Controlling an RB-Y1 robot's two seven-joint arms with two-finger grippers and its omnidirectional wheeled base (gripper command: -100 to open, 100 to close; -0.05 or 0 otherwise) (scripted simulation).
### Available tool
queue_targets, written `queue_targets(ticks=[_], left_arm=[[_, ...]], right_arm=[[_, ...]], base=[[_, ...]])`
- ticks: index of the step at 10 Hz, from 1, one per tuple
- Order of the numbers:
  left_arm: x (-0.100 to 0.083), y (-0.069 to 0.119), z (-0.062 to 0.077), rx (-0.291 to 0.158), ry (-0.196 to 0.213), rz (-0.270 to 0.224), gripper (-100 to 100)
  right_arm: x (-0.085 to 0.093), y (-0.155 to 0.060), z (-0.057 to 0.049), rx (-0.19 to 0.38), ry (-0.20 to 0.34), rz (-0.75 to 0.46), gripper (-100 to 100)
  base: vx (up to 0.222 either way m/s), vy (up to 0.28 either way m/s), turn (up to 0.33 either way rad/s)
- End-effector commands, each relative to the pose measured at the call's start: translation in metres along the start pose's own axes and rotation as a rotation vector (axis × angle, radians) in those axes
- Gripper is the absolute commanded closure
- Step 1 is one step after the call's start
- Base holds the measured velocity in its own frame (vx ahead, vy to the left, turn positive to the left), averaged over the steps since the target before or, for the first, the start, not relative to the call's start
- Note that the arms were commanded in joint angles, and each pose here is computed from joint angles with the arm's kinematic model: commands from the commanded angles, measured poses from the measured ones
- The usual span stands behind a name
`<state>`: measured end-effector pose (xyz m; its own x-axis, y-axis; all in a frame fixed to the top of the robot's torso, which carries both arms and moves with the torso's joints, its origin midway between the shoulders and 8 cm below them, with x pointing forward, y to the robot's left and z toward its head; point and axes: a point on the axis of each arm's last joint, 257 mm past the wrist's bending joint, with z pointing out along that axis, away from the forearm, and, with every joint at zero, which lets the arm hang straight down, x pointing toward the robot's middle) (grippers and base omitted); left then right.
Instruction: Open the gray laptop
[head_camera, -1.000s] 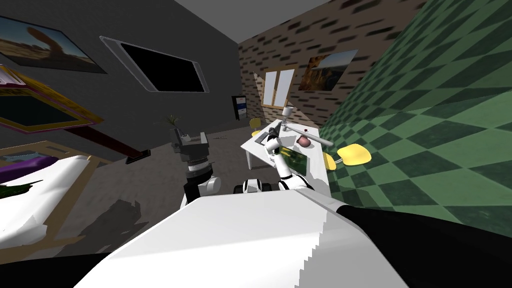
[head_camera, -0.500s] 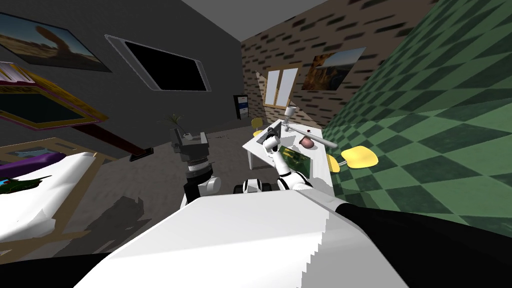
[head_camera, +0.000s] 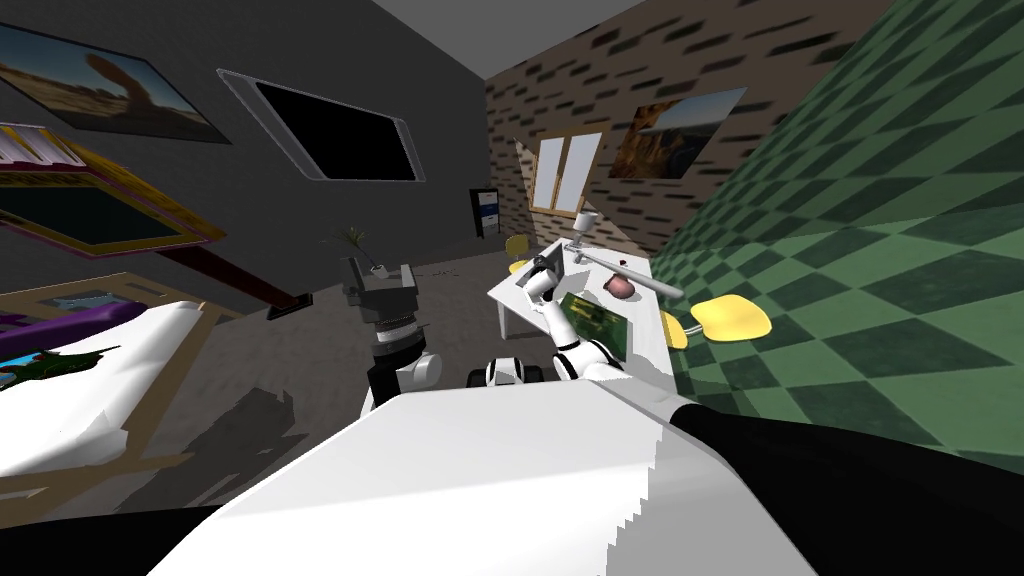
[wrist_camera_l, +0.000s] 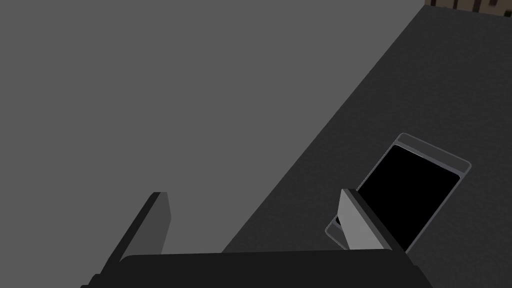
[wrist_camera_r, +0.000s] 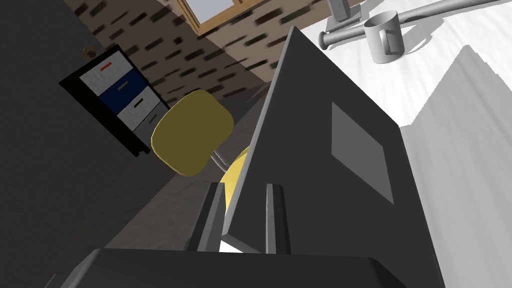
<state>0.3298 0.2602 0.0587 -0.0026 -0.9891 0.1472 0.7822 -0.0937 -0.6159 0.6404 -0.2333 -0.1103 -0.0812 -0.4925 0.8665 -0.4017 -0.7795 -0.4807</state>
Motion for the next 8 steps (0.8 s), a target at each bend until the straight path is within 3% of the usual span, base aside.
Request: queue_targets(ticks=[1, 8], left_arm=[[0.000, 0.000, 0.000, 0.000, 0.000, 0.000, 0], [0.000, 0.000, 0.000, 0.000, 0.000, 0.000, 0]], right_arm=[[-0.013, 0.014, 0.003, -0.051, -0.025, -0.101, 100], [-0.035, 0.039, 0.007, -0.144, -0.077, -0.330, 100]], base=[[0.056, 0.047, 0.038], [0.047, 0.047, 0.031]])
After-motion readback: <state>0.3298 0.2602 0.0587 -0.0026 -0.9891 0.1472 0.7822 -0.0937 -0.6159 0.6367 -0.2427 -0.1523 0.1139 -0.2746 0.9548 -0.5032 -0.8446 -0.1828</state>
